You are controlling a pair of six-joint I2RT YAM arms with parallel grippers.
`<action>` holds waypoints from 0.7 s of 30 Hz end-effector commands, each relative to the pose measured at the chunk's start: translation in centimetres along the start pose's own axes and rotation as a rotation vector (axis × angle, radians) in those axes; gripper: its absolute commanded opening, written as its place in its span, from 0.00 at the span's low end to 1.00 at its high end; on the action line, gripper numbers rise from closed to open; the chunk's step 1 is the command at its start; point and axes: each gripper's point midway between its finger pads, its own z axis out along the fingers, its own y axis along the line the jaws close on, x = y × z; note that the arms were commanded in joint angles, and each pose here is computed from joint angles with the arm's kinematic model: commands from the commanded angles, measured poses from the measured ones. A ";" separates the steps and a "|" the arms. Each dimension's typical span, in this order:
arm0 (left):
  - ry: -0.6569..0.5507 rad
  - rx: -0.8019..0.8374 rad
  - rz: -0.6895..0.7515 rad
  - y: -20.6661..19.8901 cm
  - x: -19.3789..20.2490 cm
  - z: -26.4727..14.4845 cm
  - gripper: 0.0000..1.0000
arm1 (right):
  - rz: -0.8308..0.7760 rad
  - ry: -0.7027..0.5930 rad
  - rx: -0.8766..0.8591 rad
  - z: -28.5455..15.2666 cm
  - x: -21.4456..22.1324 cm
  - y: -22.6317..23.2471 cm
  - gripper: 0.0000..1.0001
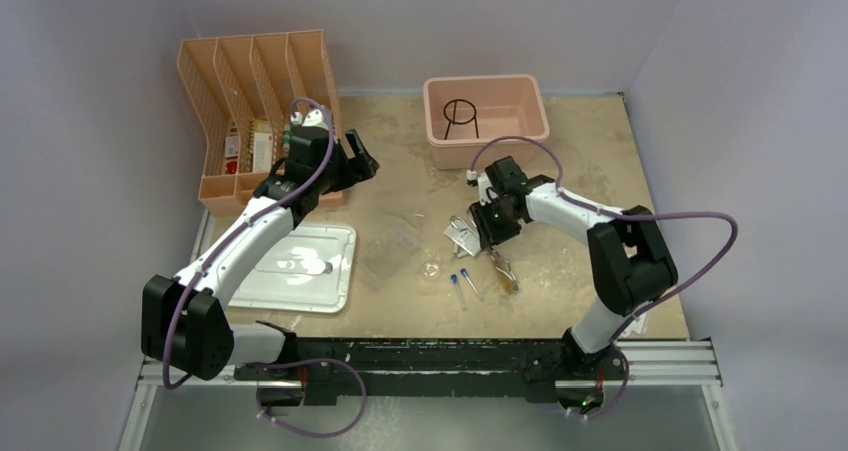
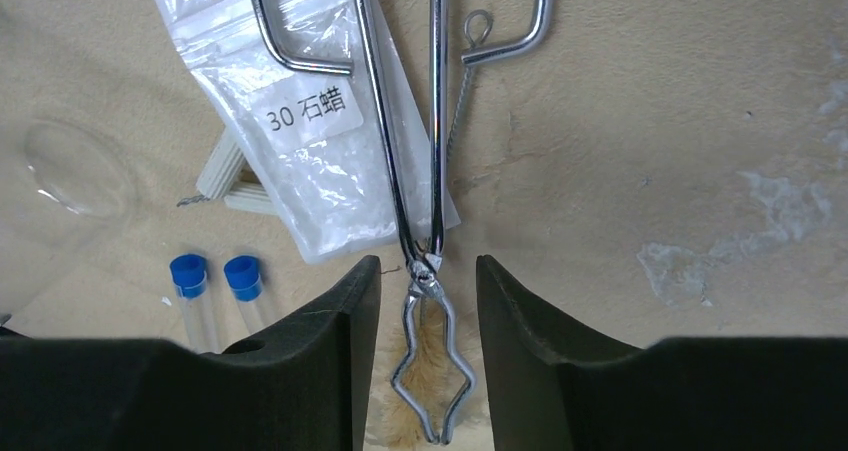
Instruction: Organize the chemistry lab equipment
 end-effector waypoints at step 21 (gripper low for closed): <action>-0.016 0.093 -0.041 -2.6 -1.4 0.0 0.81 | -0.270 -0.158 -0.005 -5.2 -5.1 1.2 0.02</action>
